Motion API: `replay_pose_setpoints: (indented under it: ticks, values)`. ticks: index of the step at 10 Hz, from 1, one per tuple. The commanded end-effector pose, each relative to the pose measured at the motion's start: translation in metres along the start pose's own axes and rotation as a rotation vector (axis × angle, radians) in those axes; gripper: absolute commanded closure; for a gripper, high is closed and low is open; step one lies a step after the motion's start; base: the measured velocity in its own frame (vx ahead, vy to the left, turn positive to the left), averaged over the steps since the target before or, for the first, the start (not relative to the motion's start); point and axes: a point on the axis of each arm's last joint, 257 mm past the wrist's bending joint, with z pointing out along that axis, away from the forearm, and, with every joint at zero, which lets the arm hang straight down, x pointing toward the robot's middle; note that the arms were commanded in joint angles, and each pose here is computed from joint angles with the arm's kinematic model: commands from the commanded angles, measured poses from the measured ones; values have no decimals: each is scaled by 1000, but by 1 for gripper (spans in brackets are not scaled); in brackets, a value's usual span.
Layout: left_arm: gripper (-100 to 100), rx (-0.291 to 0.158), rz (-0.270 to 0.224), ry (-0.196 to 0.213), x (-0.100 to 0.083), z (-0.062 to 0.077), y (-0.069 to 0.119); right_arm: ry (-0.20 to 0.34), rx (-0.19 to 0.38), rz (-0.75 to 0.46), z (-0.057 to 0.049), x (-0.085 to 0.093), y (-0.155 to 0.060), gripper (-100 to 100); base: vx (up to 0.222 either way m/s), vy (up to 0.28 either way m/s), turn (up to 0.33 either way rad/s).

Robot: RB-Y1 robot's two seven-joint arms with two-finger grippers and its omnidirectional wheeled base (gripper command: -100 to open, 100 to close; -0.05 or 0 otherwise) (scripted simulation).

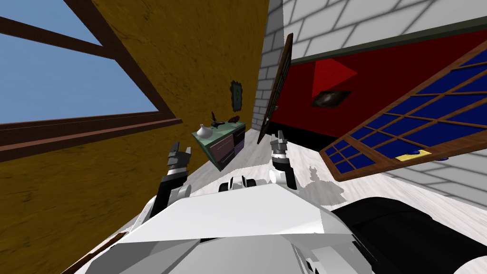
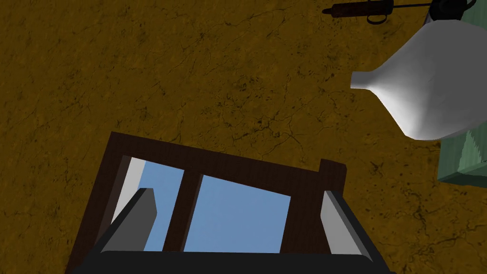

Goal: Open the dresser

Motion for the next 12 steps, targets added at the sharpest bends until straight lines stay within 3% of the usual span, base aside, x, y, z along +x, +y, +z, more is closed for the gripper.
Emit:
replay_pose_setpoints:
  ticks: [1, 4, 12]
  values:
    - [-100, -36, 13, -14, -16, -1, 22, 0, 0, 0, 0, 0, 0, 0, 130, -112, -6]
    - [-100, -75, 20, -30, -28, -6, 44, 0, 0, 0, 0, 0, 0, 0, 88, -97, -1]
    - [-100, -178, 41, -110, -81, -20, 107, 0, 0, 0, 0, 0, 0, 0, 90, -105, -2]
